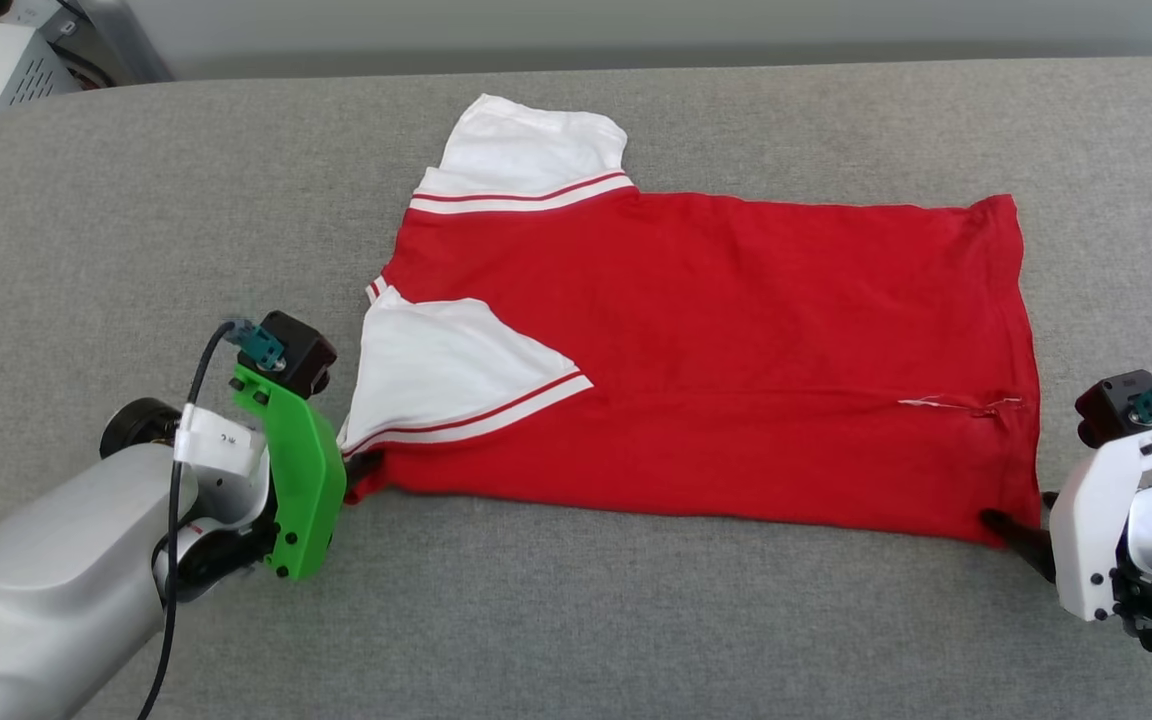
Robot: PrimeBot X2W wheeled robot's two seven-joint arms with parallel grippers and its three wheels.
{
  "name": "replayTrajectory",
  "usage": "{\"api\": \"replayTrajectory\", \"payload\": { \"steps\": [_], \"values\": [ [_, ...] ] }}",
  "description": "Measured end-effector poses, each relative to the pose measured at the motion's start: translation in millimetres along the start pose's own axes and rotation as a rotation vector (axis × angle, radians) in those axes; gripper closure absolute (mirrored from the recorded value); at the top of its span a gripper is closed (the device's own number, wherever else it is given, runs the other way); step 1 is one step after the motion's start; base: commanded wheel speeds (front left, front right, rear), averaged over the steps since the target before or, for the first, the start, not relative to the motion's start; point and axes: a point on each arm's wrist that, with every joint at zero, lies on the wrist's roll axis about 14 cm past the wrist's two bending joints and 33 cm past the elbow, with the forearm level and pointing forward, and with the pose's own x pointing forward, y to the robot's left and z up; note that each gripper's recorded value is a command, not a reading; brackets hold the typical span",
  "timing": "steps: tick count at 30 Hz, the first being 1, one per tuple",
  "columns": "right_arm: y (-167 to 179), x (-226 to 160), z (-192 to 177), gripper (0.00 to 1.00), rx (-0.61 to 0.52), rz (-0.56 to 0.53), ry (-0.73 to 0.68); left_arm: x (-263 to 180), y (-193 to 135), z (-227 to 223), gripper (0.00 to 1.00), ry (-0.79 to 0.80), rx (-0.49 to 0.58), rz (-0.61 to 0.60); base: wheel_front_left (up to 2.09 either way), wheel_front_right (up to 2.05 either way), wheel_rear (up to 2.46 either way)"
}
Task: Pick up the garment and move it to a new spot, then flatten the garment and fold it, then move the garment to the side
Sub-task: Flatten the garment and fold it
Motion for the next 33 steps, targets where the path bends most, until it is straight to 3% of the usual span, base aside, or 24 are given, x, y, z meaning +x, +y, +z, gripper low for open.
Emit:
{"api": "replayTrajectory", "payload": {
  "steps": [3,4,5,18,33],
  "values": [
    [-1.7,5.9,-6.8,0.0,0.019,-0.003,0.0,1.5,1.0,-8.1,1.0,0.015,-0.009,0.004,0.0,0.0,0.0],
    [-1.3,6.4,-6.5,0.05,0.015,-0.002,-0.011,1.6,0.9,-9.4,1.0,0.015,-0.011,0.004,0.0,0.0,0.0],
    [-1.9,6.6,-5.6,1.0,0.014,-0.005,-0.029,1.6,0.7,-11.2,1.0,0.016,-0.013,0.005,0.0,0.0,0.0],
    [-7.6,-33.4,26.2,1.0,-0.029,-0.01,-0.231,-14.3,-18.2,-13.7,1.0,-0.047,0.01,-0.009,0.0,0.0,0.0],
    [-7.1,-60.9,-15.9,1.0,0.039,-0.004,-0.228,-28.1,-52.4,-59.1,1.0,-0.004,-0.027,-0.055,0.0,0.0,0.0]
  ]
}}
